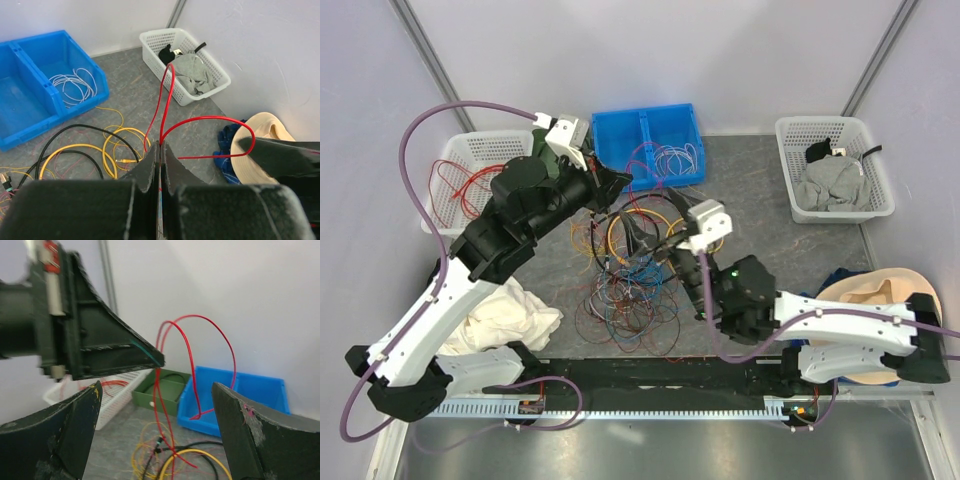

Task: Untangle the cables

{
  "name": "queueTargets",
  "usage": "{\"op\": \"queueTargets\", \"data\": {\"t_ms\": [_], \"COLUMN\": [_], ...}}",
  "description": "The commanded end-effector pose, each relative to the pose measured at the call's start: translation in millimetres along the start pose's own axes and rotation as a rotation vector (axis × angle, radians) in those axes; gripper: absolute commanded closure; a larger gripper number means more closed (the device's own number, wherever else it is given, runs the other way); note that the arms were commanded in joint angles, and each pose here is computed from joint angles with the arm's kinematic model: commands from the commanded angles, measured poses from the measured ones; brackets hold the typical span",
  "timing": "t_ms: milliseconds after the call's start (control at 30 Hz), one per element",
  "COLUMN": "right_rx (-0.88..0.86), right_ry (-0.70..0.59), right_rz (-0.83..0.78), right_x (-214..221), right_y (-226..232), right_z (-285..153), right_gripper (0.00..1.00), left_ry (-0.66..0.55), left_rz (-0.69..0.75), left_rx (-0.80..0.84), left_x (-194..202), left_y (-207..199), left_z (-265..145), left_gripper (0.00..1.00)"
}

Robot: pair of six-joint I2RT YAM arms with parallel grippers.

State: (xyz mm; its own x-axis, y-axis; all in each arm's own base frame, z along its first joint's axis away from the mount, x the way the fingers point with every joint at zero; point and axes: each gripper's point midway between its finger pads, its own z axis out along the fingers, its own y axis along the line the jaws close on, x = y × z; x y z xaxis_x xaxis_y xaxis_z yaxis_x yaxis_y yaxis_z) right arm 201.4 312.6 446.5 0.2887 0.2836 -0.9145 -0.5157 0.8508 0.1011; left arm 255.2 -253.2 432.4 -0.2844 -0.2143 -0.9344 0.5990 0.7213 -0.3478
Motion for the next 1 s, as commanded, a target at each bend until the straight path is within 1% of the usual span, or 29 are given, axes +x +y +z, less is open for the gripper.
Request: {"op": "queueTargets", "data": {"t_ms": [0, 33, 100, 167, 200, 233, 300, 333, 367, 400, 467, 500, 533, 567, 600, 633, 667, 700, 767, 800, 867, 933, 967], "right_rx": [0.177, 0.221, 0.236, 0.234, 0.236, 0.242, 0.238, 0.233, 0.227, 0.219, 0.211, 0.193, 0.181, 0.173, 0.167, 0.166, 0.167, 0.159, 0.151, 0.141, 0.128, 0.121, 0.123], "right_ry": [-0.007, -0.003, -0.002, -0.012, -0.011, -0.015, -0.021, -0.026, -0.029, -0.040, -0.047, -0.042, -0.041, -0.040, -0.038, -0.035, -0.034, -0.021, -0.014, 0.010, 0.012, 0.030, 0.030], "right_rz": [-0.039, -0.043, -0.023, -0.015, -0.005, -0.001, 0.004, 0.008, 0.017, 0.040, 0.059, 0.062, 0.087, 0.095, 0.105, 0.126, 0.138, 0.135, 0.152, 0.137, 0.149, 0.139, 0.141], "right_x": [-2.7, -0.9, 0.6, 0.2, -0.4, -1.7, -2.6, -4.5, -5.5, -9.7, -14.9, -19.4, -22.8, -25.1, -31.9, -34.3, -39.8, -43.2, -53.3, -52.8, -61.3, -62.3, -68.1], "right_y": [-31.7, -43.8, -50.0, -56.0, -58.0, -60.9, -62.9, -63.4, -63.8, -65.5, -68.5, -70.4, -70.5, -71.8, -76.3, -78.0, -80.8, -83.7, -85.7, -86.9, -87.3, -88.8, -91.3], "right_z": [20.5, 25.0, 29.6, 34.4, 34.2, 34.8, 32.0, 30.7, 29.0, 24.7, 20.0, 15.1, 12.3, 9.0, 3.1, 0.2, -2.4, -7.5, -9.7, -13.0, -14.7, -17.7, -19.0], "right_gripper": [0.02, 0.03, 0.07, 0.16, 0.25, 0.45, 0.60, 0.75, 0.84, 1.00, 1.00, 1.00, 1.00, 1.00, 1.00, 1.00, 1.00, 1.00, 1.00, 1.00, 1.00, 1.00, 1.00], "left_ry": [-0.030, -0.036, -0.036, -0.039, -0.033, -0.037, -0.034, -0.034, -0.035, -0.035, -0.039, -0.041, -0.048, -0.051, -0.065, -0.078, -0.086, -0.105, -0.133, -0.141, -0.189, -0.194, -0.232], "left_rz": [-0.034, -0.035, -0.033, -0.033, -0.031, -0.032, -0.032, -0.030, -0.030, -0.030, -0.029, -0.023, -0.022, -0.019, -0.018, -0.019, -0.020, -0.021, -0.023, -0.022, -0.032, -0.033, -0.033], "left_rx": [0.049, 0.051, 0.051, 0.052, 0.050, 0.050, 0.047, 0.045, 0.044, 0.036, 0.028, 0.017, 0.011, 0.004, -0.025, -0.045, -0.063, -0.103, -0.130, -0.152, -0.138, -0.102, -0.040], "left_x": [-7.0, -8.1, -6.5, -6.4, -3.7, -4.1, -2.1, -1.1, -1.4, -0.4, -0.6, -0.5, -1.9, -2.2, -4.6, -6.7, -7.9, -10.9, -16.5, -16.1, -24.8, -18.0, -25.1], "left_y": [-10.0, -10.3, -9.5, -9.3, -8.2, -8.0, -6.9, -6.2, -6.0, -4.2, -2.5, -0.2, 0.9, 2.3, 7.6, 11.2, 14.6, 21.8, 26.6, 31.1, 28.8, 25.2, 14.4], "left_z": [-14.5, -18.3, -20.9, -24.8, -24.9, -26.6, -27.5, -27.9, -28.7, -28.4, -28.0, -28.5, -29.7, -30.0, -31.9, -33.4, -34.0, -35.9, -39.7, -40.1, -44.1, -40.5, -41.7], "left_gripper": [0.98, 0.98, 0.98, 0.98, 0.98, 0.98, 0.98, 0.98, 0.98, 0.98, 0.97, 0.90, 0.74, 0.63, 0.48, 0.21, 0.01, 0.00, 0.00, 0.00, 0.00, 0.00, 0.00]}}
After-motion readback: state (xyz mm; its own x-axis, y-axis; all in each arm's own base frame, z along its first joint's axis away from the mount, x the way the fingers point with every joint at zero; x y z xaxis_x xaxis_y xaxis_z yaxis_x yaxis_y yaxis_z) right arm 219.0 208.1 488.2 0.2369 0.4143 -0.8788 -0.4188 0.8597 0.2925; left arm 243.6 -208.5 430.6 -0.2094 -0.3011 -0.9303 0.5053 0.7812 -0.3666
